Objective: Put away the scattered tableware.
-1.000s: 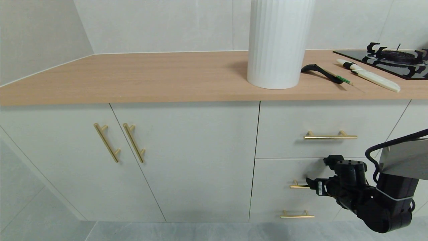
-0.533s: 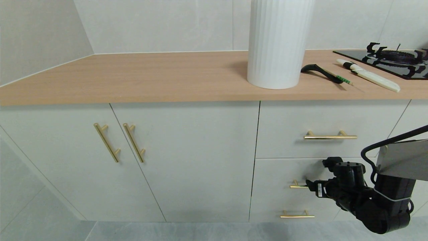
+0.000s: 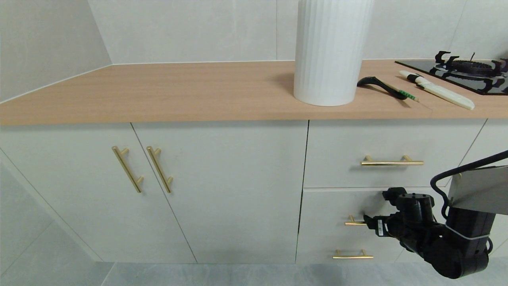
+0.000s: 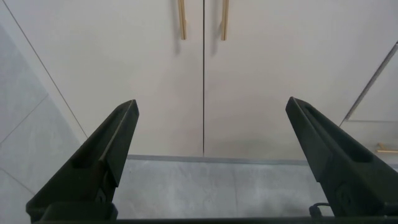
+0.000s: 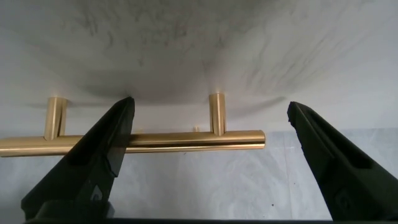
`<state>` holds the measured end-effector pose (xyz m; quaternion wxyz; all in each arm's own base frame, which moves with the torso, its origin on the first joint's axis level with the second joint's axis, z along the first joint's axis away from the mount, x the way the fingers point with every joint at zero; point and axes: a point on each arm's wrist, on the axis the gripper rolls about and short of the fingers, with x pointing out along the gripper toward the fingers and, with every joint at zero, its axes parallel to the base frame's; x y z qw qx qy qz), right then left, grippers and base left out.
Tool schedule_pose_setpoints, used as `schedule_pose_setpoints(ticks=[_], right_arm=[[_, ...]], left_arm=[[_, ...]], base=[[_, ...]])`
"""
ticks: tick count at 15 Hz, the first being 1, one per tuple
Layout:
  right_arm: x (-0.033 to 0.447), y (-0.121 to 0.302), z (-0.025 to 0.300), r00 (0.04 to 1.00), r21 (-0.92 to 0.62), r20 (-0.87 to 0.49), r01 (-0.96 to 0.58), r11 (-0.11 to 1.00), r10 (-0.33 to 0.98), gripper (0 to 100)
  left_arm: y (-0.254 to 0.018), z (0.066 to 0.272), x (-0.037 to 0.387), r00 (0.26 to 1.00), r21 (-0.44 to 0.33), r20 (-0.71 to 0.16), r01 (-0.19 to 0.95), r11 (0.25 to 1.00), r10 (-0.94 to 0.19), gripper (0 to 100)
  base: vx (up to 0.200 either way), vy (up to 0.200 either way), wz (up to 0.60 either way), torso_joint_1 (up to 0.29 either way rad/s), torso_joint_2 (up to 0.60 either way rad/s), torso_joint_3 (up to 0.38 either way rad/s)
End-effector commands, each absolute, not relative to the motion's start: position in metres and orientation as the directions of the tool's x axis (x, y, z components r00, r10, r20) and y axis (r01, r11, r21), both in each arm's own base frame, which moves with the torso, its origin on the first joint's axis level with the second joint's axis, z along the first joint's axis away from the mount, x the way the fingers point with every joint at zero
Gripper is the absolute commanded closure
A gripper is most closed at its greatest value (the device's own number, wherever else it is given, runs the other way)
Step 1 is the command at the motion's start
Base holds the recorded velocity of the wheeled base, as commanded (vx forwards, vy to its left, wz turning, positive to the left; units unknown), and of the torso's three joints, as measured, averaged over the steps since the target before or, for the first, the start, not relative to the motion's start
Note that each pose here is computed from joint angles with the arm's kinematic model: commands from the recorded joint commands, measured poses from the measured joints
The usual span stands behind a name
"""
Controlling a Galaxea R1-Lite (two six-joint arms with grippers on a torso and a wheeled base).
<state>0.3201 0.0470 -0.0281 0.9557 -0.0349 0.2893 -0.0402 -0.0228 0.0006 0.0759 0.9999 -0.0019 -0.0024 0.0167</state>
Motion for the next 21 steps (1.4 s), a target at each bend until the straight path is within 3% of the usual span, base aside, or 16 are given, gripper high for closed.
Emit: schedule_pose_setpoints(ticks=[1, 5, 11, 15, 21], right_arm=[[0.315, 0.047, -0.027, 0.823, -0.106, -0.560, 0.044, 0.993, -0.096, 0], [0.274, 0.045, 0.020, 0.772, -0.163, -0.631, -0.035, 0.986, -0.077, 0], [0.205, 0.063, 0.152, 0.798, -0.100, -0.600, -0.143, 0.985, 0.055, 0], [0.205, 0.069, 0.162, 0.815, -0.046, -0.574, -0.130, 0.990, 0.080, 0], [0.251, 0.081, 0.112, 0.808, -0.026, -0.589, -0.029, 0.999, 0.008, 0]], left_arm=[[0.001, 0.076, -0.023, 0.999, -0.003, 0.005, -0.035, 0.999, 0.035, 0], [0.001, 0.076, -0.023, 0.999, -0.005, 0.005, -0.035, 0.999, 0.035, 0], [0.001, 0.076, -0.023, 0.999, -0.005, 0.005, -0.034, 0.999, 0.034, 0], [0.001, 0.076, -0.023, 0.999, -0.005, 0.005, -0.034, 0.999, 0.034, 0], [0.001, 0.076, -0.023, 0.999, -0.005, 0.005, -0.034, 0.999, 0.034, 0]], base=[[0.000, 0.000, 0.00, 0.000, 0.00, 0.000], [0.000, 0.000, 0.00, 0.000, 0.00, 0.000], [0.000, 0.000, 0.00, 0.000, 0.00, 0.000], [0.000, 0.000, 0.00, 0.000, 0.00, 0.000], [0.000, 0.000, 0.00, 0.000, 0.00, 0.000]])
